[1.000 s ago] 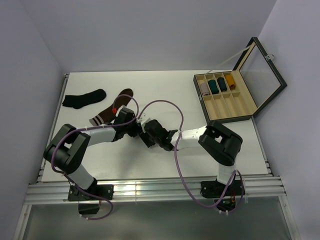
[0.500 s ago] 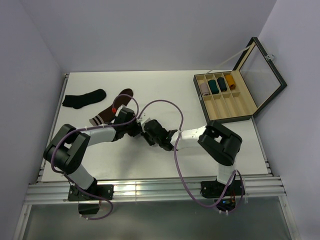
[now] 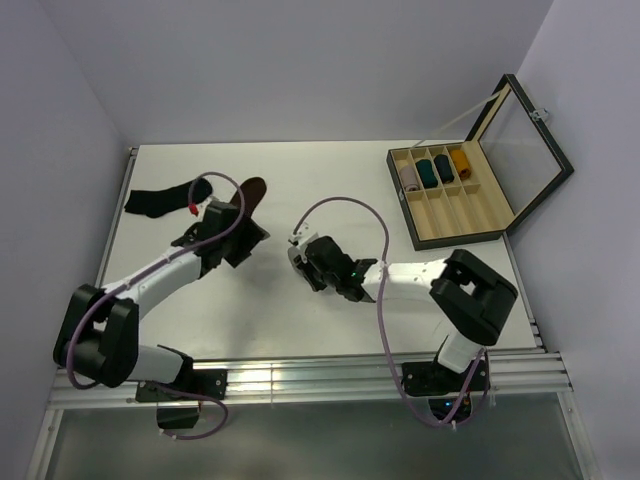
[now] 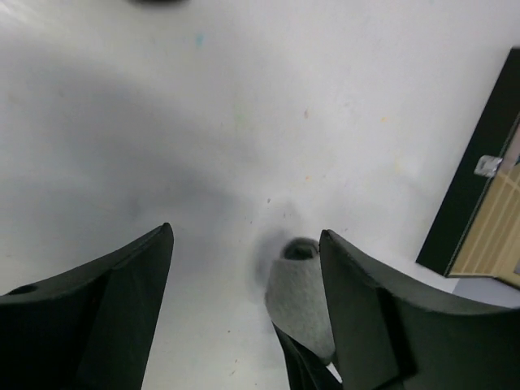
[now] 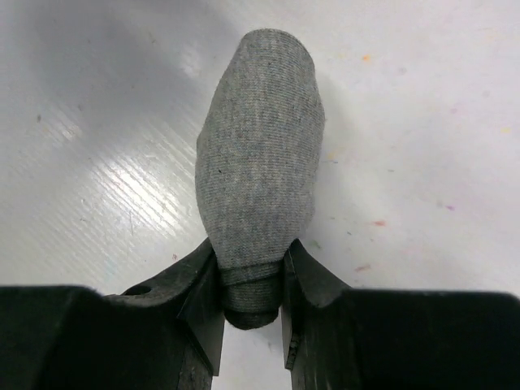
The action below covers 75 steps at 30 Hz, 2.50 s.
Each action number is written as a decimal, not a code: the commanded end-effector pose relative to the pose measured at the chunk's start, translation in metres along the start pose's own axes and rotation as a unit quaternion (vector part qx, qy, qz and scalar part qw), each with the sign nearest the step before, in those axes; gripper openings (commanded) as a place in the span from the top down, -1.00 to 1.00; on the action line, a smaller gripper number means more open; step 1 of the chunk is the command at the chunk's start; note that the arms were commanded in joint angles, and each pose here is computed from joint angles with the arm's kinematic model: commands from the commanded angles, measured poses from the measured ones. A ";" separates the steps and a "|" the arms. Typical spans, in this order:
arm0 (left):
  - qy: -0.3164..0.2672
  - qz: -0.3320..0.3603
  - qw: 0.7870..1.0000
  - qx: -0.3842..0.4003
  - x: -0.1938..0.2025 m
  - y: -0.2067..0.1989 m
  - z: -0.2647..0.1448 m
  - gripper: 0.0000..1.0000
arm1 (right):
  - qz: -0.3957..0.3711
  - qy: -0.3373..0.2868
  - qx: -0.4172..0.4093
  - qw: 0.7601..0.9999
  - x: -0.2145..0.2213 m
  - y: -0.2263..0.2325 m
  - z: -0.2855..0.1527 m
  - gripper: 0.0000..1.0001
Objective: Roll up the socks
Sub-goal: Pick up the sock at the center of the board, then place the sock in the storage box.
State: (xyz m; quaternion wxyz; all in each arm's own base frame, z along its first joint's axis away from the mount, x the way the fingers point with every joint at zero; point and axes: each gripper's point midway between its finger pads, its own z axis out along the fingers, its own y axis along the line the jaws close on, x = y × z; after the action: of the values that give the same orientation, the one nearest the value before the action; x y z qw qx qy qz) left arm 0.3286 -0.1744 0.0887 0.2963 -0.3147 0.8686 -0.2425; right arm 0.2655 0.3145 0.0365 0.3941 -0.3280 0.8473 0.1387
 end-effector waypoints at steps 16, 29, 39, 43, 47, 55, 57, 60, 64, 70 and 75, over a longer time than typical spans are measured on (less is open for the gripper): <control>-0.217 0.079 0.973 -0.018 -0.158 0.016 -0.148 -0.99 | 0.102 -0.001 0.216 0.971 -0.048 -0.218 -0.117 1.00; -0.231 0.166 0.959 -0.021 -0.117 0.020 -0.153 -0.99 | 0.148 0.064 0.290 0.944 0.004 -0.318 -0.126 1.00; -0.230 0.186 0.955 -0.035 -0.105 0.021 -0.152 -0.99 | 0.147 0.097 0.274 0.946 0.035 -0.337 -0.112 1.00; -0.221 0.190 0.956 -0.034 -0.101 0.020 -0.148 -0.99 | 0.153 0.103 0.261 0.948 0.038 -0.339 -0.105 1.00; -0.216 0.192 0.957 -0.034 -0.099 0.020 -0.146 -0.99 | 0.156 0.118 0.253 0.948 0.046 -0.339 -0.097 1.00; -0.211 0.192 0.958 -0.039 -0.098 0.021 -0.142 -0.99 | 0.162 0.138 0.236 0.948 0.062 -0.345 -0.078 1.00; -0.209 0.192 0.958 -0.039 -0.097 0.022 -0.141 -0.99 | 0.163 0.143 0.233 0.948 0.062 -0.347 -0.076 0.96; -0.208 0.193 0.958 -0.040 -0.097 0.022 -0.140 -0.99 | 0.159 0.156 0.225 0.949 0.065 -0.347 -0.070 0.81; -0.208 0.192 0.958 -0.041 -0.097 0.022 -0.140 -0.99 | 0.166 0.155 0.224 0.948 0.064 -0.347 -0.070 0.28; -0.210 0.190 0.958 -0.038 -0.097 0.022 -0.142 -0.99 | 0.165 0.150 0.219 0.950 0.062 -0.342 -0.076 0.03; -0.210 0.190 0.958 -0.036 -0.097 0.021 -0.142 -0.99 | 0.166 0.143 0.223 0.950 0.060 -0.339 -0.083 -0.07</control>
State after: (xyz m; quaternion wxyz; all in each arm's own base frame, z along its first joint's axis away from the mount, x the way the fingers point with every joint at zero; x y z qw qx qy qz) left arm 0.2867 -0.0608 0.2105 0.4960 -0.2026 0.8403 -0.0824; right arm 0.4121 -0.0137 0.0356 0.2775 -0.1008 0.9539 -0.0534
